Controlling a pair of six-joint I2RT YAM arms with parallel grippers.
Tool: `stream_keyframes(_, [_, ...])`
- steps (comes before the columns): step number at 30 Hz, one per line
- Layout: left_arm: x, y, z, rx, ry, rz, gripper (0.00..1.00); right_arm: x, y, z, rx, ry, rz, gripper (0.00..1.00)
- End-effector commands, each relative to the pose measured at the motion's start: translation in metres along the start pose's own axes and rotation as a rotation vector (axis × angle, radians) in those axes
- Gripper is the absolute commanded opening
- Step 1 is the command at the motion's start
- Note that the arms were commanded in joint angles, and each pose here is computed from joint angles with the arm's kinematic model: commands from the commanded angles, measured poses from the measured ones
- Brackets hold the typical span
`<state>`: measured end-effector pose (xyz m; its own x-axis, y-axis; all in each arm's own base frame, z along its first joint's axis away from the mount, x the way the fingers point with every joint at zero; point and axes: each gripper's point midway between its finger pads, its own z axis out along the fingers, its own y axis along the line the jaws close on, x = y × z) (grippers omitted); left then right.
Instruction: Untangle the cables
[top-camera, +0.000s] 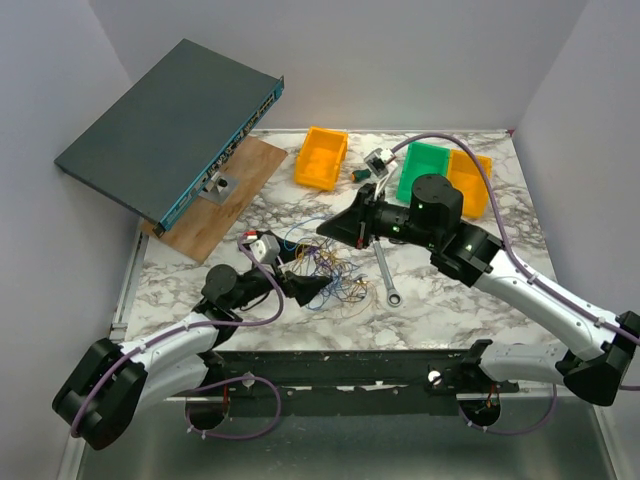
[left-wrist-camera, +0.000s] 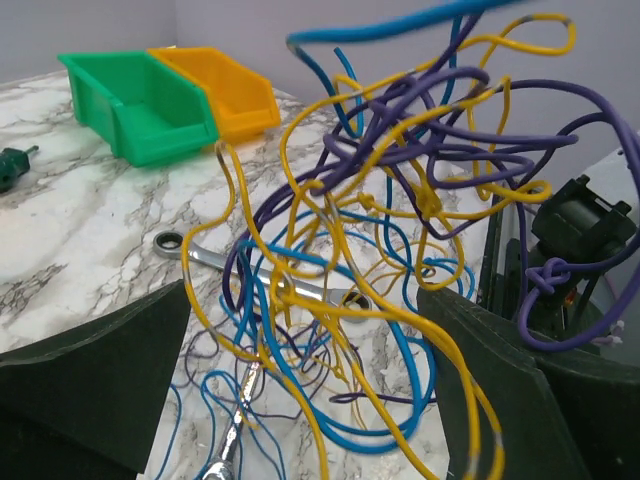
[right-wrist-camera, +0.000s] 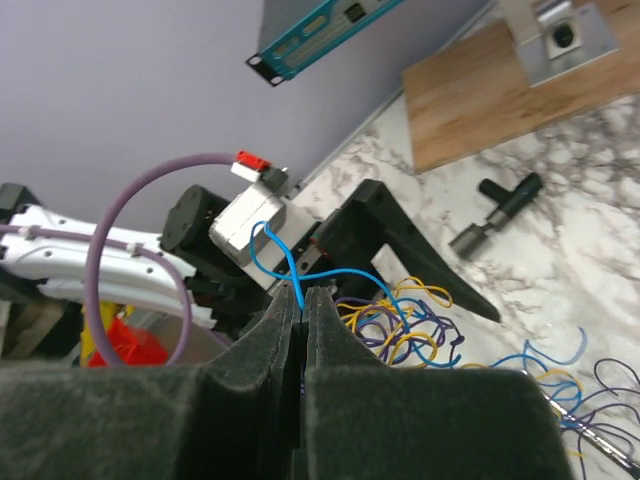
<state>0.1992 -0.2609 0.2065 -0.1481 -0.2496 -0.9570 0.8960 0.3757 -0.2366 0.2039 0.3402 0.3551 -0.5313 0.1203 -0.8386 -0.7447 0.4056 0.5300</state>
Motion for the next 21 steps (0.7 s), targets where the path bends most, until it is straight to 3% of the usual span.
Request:
stream_keyframes(1, [-0.011, 0.004, -0.001, -0.027, -0.061, 0.047, 0.98, 0.011, 0.035, 0.003, -0.216, 0.053, 0.053, 0.01])
stream_keyframes(3, [-0.011, 0.008, 0.000, -0.046, -0.058, 0.044, 0.91, 0.015, 0.041, 0.004, -0.266, 0.057, 0.072, 0.01])
stream_keyframes(4, [-0.010, 0.011, 0.001, -0.059, -0.051, 0.041, 0.80, 0.019, 0.042, 0.005, -0.275, 0.066, 0.082, 0.01])
stream_keyframes(5, [-0.010, 0.013, 0.004, -0.064, -0.043, 0.035, 0.66, 0.020, 0.042, 0.006, -0.276, 0.067, 0.084, 0.01])
stream_keyframes(7, [-0.009, 0.017, 0.005, -0.087, -0.033, 0.019, 0.18, 0.016, 0.033, 0.006, -0.218, 0.045, 0.072, 0.01])
stream_keyframes(8, [-0.009, 0.023, 0.004, -0.125, -0.035, 0.008, 0.00, 0.009, 0.025, 0.004, -0.161, 0.008, 0.056, 0.01])
stream_keyframes(11, [-0.007, 0.047, -0.006, -0.273, -0.028, -0.006, 0.00, -0.009, -0.032, -0.012, 0.199, -0.102, 0.047, 0.01])
stream_keyframes(16, [0.001, 0.082, -0.031, -0.505, 0.000, -0.030, 0.00, -0.037, -0.116, -0.091, 0.764, -0.328, -0.023, 0.01])
stream_keyframes(21, [0.017, 0.116, -0.056, -0.721, 0.061, -0.093, 0.00, -0.051, -0.161, -0.183, 1.274, -0.399, -0.192, 0.01])
